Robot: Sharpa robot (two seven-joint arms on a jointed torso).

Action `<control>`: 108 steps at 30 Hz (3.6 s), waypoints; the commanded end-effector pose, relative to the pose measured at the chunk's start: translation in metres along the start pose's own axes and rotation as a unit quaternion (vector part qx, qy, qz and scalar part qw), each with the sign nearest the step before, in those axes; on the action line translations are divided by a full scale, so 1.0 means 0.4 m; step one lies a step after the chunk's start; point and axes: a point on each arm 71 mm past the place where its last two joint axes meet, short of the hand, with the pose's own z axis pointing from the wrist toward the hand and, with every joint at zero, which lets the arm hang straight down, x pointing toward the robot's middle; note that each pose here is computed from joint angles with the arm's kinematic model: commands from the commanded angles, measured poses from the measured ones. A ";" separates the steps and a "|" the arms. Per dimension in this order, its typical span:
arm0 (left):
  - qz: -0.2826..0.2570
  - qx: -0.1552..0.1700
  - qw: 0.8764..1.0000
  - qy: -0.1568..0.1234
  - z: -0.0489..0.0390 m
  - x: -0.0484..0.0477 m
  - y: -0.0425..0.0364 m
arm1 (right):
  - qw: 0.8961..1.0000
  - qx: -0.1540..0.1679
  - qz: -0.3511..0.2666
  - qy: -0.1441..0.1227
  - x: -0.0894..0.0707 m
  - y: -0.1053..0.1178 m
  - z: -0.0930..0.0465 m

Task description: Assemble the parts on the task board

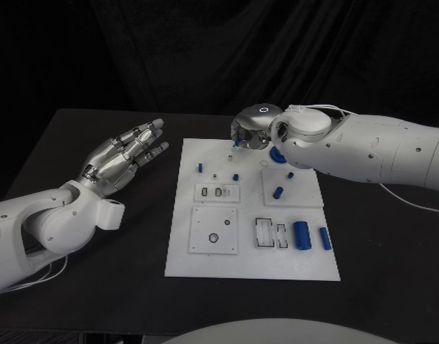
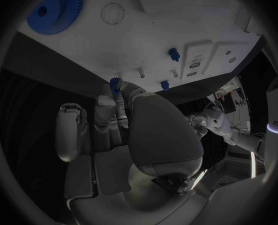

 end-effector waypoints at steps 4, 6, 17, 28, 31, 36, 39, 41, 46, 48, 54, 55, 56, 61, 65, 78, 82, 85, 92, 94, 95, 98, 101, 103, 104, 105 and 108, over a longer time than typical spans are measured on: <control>-0.006 0.004 1.000 0.006 0.004 0.004 -0.002 | 1.000 -0.006 0.000 0.004 0.005 0.005 0.002; -0.006 0.003 1.000 0.006 0.004 0.004 -0.002 | 1.000 -0.006 -0.001 0.004 0.006 0.006 0.003; -0.006 0.002 1.000 0.007 0.005 0.004 -0.001 | 1.000 -0.009 0.001 0.005 0.017 0.017 0.015; -0.006 0.000 1.000 0.008 0.008 0.003 0.001 | 1.000 -0.013 0.001 0.010 0.025 0.026 0.022; -0.007 -0.001 1.000 0.009 0.009 0.004 0.002 | 1.000 -0.013 0.001 0.011 0.025 0.026 0.023; -0.007 -0.001 1.000 0.010 0.010 0.004 0.002 | 1.000 -0.008 0.000 0.019 0.029 0.024 0.024; -0.007 -0.002 1.000 0.009 0.010 0.003 0.003 | 1.000 -0.001 -0.001 0.026 0.032 0.020 0.024; -0.006 -0.002 1.000 0.009 0.010 0.002 0.003 | 1.000 0.006 -0.002 0.031 0.034 0.017 0.024; -0.006 -0.003 1.000 0.008 0.009 0.001 0.003 | 1.000 0.008 -0.001 0.017 0.030 0.011 0.024; -0.006 -0.003 1.000 0.008 0.009 0.000 0.003 | 1.000 0.005 0.000 0.004 0.026 0.009 0.023; -0.005 -0.003 1.000 0.006 0.004 -0.004 0.001 | 0.999 -0.003 0.008 -0.048 -0.009 -0.011 0.000; -0.005 -0.003 1.000 0.005 0.003 -0.005 0.000 | 0.998 -0.004 0.008 -0.058 -0.021 -0.019 -0.008; -0.004 -0.003 1.000 0.004 0.002 -0.006 0.000 | 0.998 -0.003 0.008 -0.065 -0.031 -0.026 -0.015; -0.003 -0.004 1.000 0.003 0.000 -0.008 -0.001 | 0.997 0.007 0.007 -0.077 -0.080 -0.072 -0.064; -0.004 -0.005 1.000 0.003 0.000 -0.006 0.000 | 0.998 0.031 0.015 -0.054 -0.098 -0.119 -0.115; -0.004 -0.007 1.000 0.005 0.008 -0.001 0.004 | 0.988 0.106 0.103 0.034 -0.025 -0.243 -0.242; -0.004 -0.008 1.000 0.006 0.009 0.000 0.005 | 0.986 0.118 0.109 0.043 0.006 -0.254 -0.254; -0.005 -0.008 1.000 0.006 0.009 0.000 0.005 | 0.985 0.121 0.113 0.045 0.031 -0.255 -0.259; -0.005 -0.009 1.000 0.007 0.009 -0.002 0.006 | 0.986 0.119 0.101 0.051 0.067 -0.248 -0.257; -0.005 -0.009 1.000 0.007 0.009 -0.002 0.006 | 0.988 0.116 0.091 0.050 0.070 -0.245 -0.255; -0.005 -0.009 1.000 0.007 0.009 -0.002 0.006 | 0.988 0.115 0.087 0.048 0.072 -0.244 -0.253; -0.006 -0.010 1.000 0.008 0.009 -0.001 0.006 | 0.990 0.111 0.079 0.044 0.074 -0.240 -0.249; -0.007 -0.010 1.000 0.010 0.009 0.001 0.006 | 0.990 0.109 0.075 0.040 0.076 -0.237 -0.245; -0.008 -0.011 1.000 0.010 0.009 0.001 0.007 | 0.991 0.109 0.074 0.037 0.077 -0.235 -0.243; -0.008 -0.011 1.000 0.010 0.009 0.001 0.007 | 0.991 0.109 0.073 0.036 0.077 -0.235 -0.243; -0.008 -0.011 1.000 0.010 0.009 0.001 0.006 | 0.991 0.109 0.073 0.035 0.077 -0.234 -0.242; -0.008 -0.012 1.000 0.010 0.007 0.000 0.006 | 0.991 0.110 0.073 0.032 0.078 -0.233 -0.242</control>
